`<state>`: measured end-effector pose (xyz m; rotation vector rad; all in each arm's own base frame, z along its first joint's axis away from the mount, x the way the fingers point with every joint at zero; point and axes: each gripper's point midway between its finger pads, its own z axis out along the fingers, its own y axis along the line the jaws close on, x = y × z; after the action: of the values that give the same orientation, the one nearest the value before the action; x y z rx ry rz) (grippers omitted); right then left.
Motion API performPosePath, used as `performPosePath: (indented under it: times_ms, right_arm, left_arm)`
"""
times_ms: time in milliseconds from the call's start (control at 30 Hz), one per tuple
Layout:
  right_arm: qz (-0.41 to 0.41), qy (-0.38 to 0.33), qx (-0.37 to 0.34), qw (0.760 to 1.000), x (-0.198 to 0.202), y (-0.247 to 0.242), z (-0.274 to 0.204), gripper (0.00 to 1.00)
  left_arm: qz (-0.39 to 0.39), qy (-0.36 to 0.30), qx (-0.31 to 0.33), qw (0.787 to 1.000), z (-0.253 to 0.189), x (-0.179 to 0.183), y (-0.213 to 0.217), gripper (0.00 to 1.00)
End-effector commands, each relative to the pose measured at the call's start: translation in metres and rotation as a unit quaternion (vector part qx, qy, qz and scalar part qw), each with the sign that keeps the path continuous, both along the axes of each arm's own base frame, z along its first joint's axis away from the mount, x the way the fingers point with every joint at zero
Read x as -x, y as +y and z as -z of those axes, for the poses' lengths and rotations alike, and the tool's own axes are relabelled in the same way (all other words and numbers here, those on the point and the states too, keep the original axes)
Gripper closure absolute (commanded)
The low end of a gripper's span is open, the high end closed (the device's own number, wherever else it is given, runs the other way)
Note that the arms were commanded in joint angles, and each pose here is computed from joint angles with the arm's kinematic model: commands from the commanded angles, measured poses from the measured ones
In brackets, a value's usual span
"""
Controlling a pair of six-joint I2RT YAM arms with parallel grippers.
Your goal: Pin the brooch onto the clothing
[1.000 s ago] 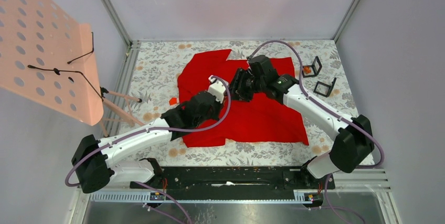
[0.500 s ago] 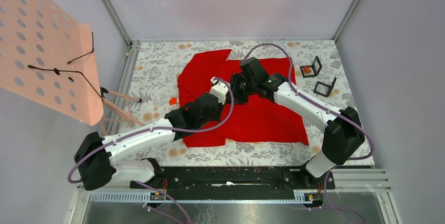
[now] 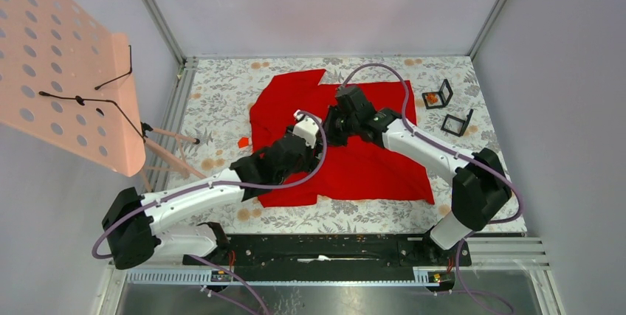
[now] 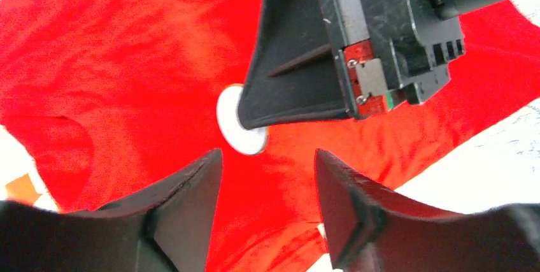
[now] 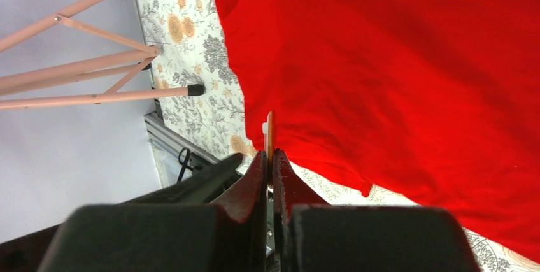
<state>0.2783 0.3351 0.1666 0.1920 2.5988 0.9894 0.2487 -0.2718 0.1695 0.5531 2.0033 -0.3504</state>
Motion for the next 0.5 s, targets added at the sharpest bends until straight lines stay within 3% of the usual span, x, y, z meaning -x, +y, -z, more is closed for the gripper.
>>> performPosePath:
  times_ms: [0,200,467]
  right_arm:
    - [0.021,-0.067,-0.028,0.997,-0.019,-0.005,-0.013,1.00]
    - [0.029,-0.156,-0.068,0.985,-0.043,-0.038,-0.034,1.00]
    - [-0.078,-0.281,-0.140,0.946,-0.023,-0.062,-0.089,1.00]
  left_arm:
    - [-0.001,-0.026,0.045,0.999,-0.022,0.003,0.002,0.32]
    - [0.016,-0.019,0.088,0.996,-0.034,0.021,0.011,0.12]
    - [0.090,0.055,0.240,0.965,-0.077,0.031,-0.001,0.07]
